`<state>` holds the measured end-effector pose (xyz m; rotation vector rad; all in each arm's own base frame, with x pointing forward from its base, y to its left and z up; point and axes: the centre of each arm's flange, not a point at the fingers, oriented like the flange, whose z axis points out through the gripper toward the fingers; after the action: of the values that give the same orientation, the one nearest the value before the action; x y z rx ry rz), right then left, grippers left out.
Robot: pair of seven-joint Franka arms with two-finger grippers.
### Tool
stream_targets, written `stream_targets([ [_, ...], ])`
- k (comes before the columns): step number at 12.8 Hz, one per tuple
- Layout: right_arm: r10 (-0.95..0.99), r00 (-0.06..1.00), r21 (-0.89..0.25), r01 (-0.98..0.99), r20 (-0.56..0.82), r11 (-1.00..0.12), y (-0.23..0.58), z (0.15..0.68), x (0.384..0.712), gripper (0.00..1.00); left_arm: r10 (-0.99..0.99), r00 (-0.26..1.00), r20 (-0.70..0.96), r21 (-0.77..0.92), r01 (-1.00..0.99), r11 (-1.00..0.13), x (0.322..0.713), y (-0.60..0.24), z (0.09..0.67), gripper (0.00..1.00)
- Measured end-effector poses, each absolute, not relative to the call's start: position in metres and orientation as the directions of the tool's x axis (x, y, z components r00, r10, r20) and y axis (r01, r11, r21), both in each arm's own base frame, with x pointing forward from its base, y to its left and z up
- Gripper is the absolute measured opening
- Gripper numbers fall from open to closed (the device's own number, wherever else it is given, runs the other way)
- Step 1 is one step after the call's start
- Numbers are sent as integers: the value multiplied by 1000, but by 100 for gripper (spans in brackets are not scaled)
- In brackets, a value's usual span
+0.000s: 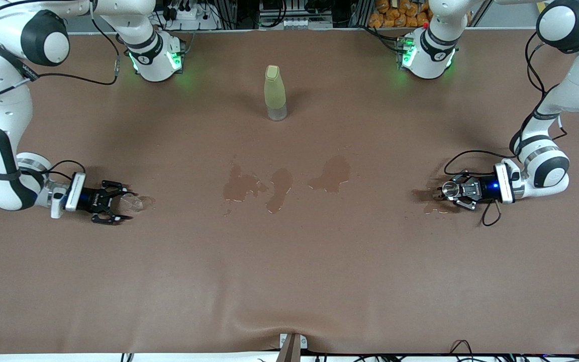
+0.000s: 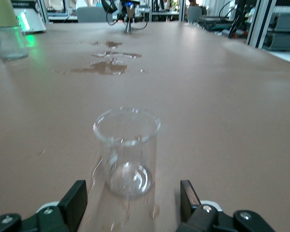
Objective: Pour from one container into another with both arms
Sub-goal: 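Open the right gripper and withdraw it from the beaker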
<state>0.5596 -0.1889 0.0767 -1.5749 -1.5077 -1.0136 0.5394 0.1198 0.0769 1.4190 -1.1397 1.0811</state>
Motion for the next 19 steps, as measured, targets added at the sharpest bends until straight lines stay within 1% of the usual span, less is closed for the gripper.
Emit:
stream_targets([
  [1,462,21,4,999,886,-52,-203,82,559,94,-111,164,980,156,-984,-84,539,123,76,27],
  [2,494,42,-15,998,869,-57,-218,90,560,94,-109,165,980,156,-984,-89,539,126,75,27],
  [3,517,67,-37,997,853,-67,-233,100,559,100,-105,165,981,156,-984,-90,538,127,75,27],
  [6,560,148,-116,989,815,-93,-261,130,560,100,-99,166,981,158,-984,-88,538,127,74,27],
  [8,588,228,-184,974,776,-135,-275,153,561,100,-97,165,982,157,-984,-77,537,127,75,27],
  [11,624,385,-301,923,681,-241,-291,203,563,100,-91,164,982,157,-985,-76,536,131,76,30],
  [14,651,542,-398,838,532,-372,-295,279,566,100,-88,165,982,157,-984,-86,534,138,76,33],
  [17,639,680,-442,727,359,-526,-282,367,564,100,-102,161,982,154,-985,-76,533,142,76,33],
  [19,613,746,-428,659,261,-619,-268,419,560,100,-112,157,981,149,-986,-73,534,145,77,33],
])
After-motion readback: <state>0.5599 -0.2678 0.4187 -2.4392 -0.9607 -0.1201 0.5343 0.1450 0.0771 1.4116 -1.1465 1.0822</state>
